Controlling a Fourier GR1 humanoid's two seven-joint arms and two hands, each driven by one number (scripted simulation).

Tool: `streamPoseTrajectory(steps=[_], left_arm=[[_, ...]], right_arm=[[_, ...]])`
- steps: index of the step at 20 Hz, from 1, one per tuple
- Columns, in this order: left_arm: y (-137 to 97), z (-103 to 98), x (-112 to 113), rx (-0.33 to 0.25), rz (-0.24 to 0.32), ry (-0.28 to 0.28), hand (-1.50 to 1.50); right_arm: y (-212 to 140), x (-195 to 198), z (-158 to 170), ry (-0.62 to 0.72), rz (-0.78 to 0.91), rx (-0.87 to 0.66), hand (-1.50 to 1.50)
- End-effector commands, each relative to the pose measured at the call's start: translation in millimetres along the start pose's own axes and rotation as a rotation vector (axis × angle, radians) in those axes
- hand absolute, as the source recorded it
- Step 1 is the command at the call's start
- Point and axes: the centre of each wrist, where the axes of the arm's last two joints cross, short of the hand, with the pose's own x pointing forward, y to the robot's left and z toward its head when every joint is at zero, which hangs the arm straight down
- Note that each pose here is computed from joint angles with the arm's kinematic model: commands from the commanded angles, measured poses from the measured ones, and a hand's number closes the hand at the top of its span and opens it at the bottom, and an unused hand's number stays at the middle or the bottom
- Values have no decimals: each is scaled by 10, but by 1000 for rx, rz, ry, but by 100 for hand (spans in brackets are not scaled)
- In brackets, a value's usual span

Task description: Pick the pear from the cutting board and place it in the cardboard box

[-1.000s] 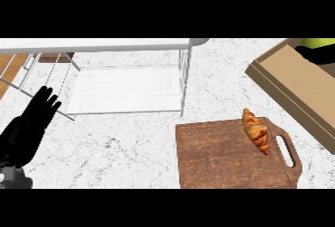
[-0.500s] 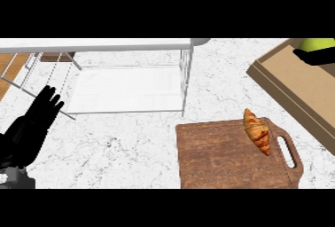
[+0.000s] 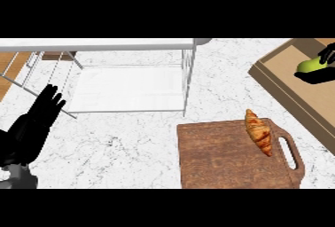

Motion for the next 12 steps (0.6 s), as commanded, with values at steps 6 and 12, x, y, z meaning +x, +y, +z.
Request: streamPoseTrajectory(steps=[6, 12], left_arm=[[42, -47, 67, -1, 1, 7, 0], [11, -72, 50, 33, 0, 5, 0]], right_arm=[[180, -249, -7, -77, -122, 51, -150], [-52, -247, -66, -65, -532, -197, -150]])
